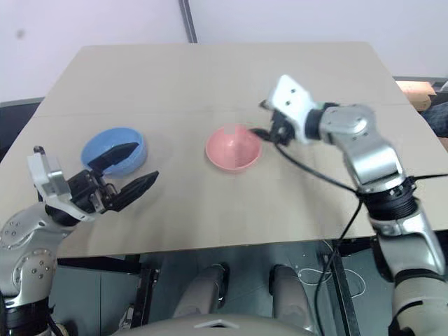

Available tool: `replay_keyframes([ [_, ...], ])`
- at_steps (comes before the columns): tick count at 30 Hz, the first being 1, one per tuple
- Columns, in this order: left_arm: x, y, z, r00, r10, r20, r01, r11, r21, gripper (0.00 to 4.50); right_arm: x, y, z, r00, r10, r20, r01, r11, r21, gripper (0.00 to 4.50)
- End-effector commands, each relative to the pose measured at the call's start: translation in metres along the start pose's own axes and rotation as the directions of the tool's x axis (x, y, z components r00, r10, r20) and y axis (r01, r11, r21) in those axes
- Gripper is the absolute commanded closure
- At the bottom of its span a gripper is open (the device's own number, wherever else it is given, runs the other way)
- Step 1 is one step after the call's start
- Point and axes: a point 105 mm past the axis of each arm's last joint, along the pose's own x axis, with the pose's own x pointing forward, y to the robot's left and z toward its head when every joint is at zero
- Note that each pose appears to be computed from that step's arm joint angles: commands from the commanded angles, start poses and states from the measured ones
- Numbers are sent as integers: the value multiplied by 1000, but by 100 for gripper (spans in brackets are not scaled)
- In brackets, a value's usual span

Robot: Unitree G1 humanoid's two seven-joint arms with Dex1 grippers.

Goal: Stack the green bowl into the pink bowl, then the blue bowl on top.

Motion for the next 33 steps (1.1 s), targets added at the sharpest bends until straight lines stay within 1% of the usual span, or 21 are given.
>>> replay_keyframes([
  [1,4,-2,8,999,-18,36,17,1000,23,0,7,-21,-32,994,-79,-70,76,996,-41,118],
  [3,4,-2,9,999,-20,36,19,999,26,0,12,-22,-50,992,-68,-109,64,997,-35,118],
  [4,4,-2,10,999,-20,37,19,999,28,0,14,-22,-55,992,-60,-115,58,998,-25,118],
  [7,1,-2,13,999,-8,35,7,999,40,0,20,-24,-67,989,-59,-134,57,998,-17,118],
  [10,-1,-3,15,999,7,38,-9,999,42,0,24,-23,-71,990,-45,-136,45,999,-1,118],
  [11,-2,-4,15,999,9,40,-11,999,42,0,25,-23,-72,990,-42,-135,42,999,-2,168],
  [12,-2,-5,15,999,11,39,-12,999,41,0,26,-22,-72,990,-33,-134,34,999,3,192],
  [17,-4,-9,15,999,17,31,-17,999,31,0,29,-19,-67,993,-11,-117,6,999,-48,416],
  [18,-4,-9,14,999,17,30,-18,999,29,0,29,-19,-64,994,-9,-109,1,998,-69,443],
  [21,-4,-7,12,999,23,31,-23,1000,20,0,28,-16,-55,996,0,-85,-12,990,-142,443],
  [23,-4,-3,13,998,41,51,-42,999,4,0,27,-15,-36,1000,6,-28,-11,982,-191,443],
  [25,-4,7,18,990,95,103,-92,995,-28,0,25,-5,-4,994,54,92,-33,977,-210,443],
  [27,-4,15,20,984,135,117,-133,991,-29,0,20,17,32,963,149,226,-102,973,-206,443],
  [29,-6,25,20,975,185,127,-182,983,-33,0,17,49,64,915,257,311,-191,955,-227,443],
  [31,-7,31,21,968,212,136,-208,977,-44,0,19,76,76,886,330,327,-256,934,-248,443],
  [33,-7,34,22,964,224,140,-220,974,-45,0,25,92,77,875,366,317,-298,923,-243,443],
])
